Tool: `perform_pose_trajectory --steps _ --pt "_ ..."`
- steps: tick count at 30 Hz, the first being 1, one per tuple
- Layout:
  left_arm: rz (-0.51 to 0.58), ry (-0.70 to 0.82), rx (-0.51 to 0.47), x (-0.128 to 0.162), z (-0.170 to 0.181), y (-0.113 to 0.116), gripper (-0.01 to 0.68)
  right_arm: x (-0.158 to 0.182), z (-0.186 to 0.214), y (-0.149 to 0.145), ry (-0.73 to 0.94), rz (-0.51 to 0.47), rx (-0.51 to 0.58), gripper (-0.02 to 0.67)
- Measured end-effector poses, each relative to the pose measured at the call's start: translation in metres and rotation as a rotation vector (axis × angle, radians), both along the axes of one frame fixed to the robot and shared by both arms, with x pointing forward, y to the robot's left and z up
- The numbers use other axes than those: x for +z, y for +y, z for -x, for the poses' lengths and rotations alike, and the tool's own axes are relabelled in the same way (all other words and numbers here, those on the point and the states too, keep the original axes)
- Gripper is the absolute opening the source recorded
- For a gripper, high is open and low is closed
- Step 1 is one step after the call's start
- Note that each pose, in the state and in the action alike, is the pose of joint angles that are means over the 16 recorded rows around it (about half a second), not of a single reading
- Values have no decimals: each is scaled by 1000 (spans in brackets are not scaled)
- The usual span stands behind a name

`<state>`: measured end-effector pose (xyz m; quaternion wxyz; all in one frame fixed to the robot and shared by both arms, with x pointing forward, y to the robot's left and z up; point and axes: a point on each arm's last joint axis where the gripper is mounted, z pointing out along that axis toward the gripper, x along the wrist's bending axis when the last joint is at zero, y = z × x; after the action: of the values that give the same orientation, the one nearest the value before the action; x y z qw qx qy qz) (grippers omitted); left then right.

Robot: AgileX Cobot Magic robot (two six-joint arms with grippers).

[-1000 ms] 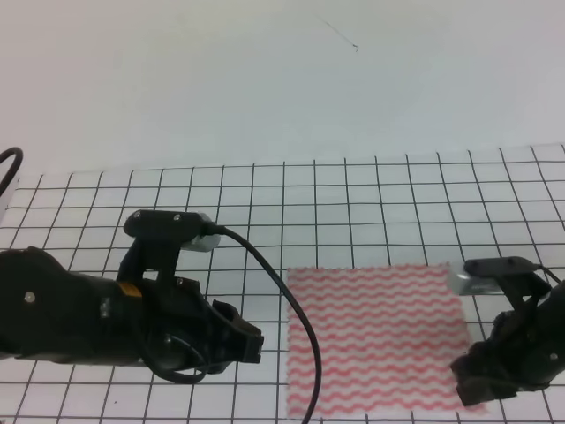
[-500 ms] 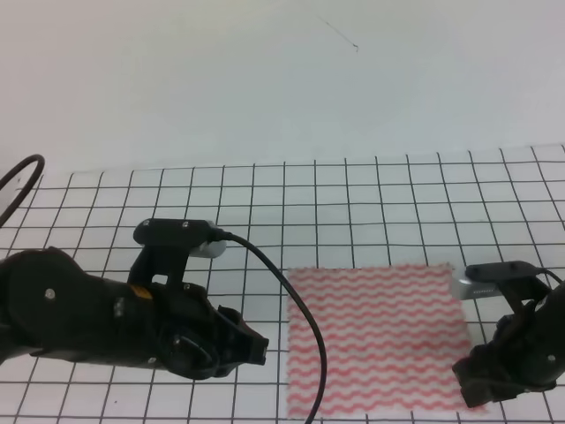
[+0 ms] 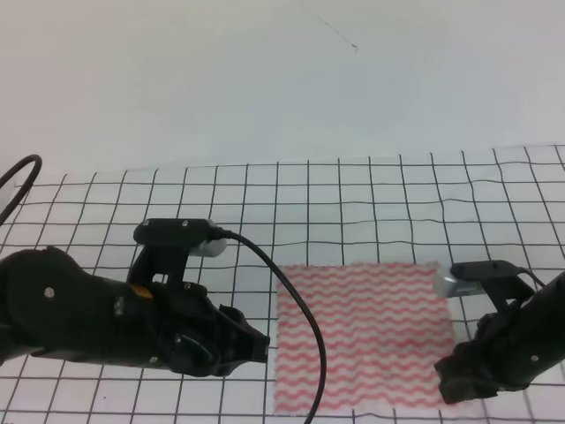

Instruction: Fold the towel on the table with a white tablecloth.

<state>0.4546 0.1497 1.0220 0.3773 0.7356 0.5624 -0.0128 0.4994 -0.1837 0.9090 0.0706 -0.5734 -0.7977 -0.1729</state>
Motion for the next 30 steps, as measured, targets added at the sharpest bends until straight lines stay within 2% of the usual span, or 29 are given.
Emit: perform_pose_trajectory --steps 18,30 --pt "-12 -25 -17 0 -1 0 179 21 -25 9 -94 -63 -15 26" --pt "-37 -41 -36 0 -1 1 178 29 -61 -2 -214 -56 -99 7"
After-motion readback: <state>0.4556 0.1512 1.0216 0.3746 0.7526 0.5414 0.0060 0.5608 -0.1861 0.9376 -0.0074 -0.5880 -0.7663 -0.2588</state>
